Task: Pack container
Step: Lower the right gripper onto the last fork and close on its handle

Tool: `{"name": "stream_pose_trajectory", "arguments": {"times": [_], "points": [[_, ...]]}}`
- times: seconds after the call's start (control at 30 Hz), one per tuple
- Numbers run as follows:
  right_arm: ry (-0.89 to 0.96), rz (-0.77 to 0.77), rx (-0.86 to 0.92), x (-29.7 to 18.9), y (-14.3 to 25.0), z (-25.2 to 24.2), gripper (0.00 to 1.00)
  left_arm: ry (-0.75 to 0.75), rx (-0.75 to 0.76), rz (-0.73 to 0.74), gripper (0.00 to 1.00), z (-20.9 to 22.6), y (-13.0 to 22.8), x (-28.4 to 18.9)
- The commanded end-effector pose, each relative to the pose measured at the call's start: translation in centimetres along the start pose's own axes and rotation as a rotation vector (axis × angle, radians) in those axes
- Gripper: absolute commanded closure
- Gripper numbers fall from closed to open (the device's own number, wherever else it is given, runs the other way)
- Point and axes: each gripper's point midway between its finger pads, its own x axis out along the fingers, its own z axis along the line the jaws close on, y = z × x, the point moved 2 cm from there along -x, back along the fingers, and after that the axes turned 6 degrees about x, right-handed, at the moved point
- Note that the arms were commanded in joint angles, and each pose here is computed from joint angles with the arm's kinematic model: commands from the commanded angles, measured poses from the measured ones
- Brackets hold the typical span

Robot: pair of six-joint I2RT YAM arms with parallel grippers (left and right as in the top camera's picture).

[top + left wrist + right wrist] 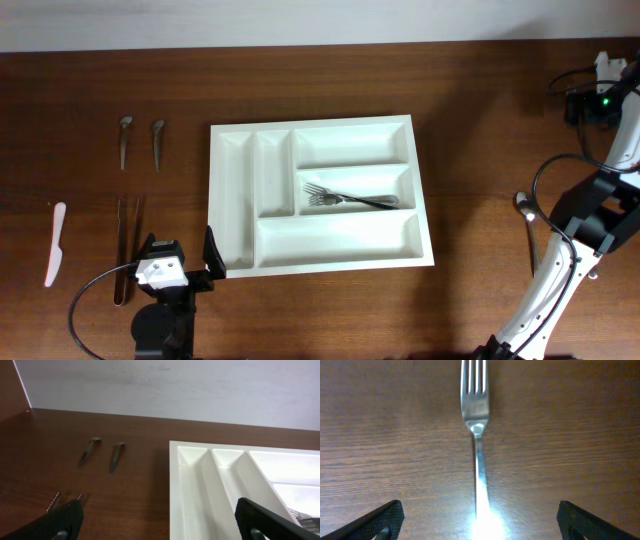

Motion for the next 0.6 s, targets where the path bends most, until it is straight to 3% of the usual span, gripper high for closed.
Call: {"name": "stream_pose_trajectory", "arguments": {"times": [0.0,0.57], "points": [[-0.036,0.034,0.018,2.24,1.03,0.94,0.01,0.014,-0.002,0.000,0.01,-0.25,0.12,0.03],[-0.058,0.008,0.067,3.22,0.72,1.25,0.01,0.014,-0.002,0.000,0.01,-0.25,0.11,0.03]]}}
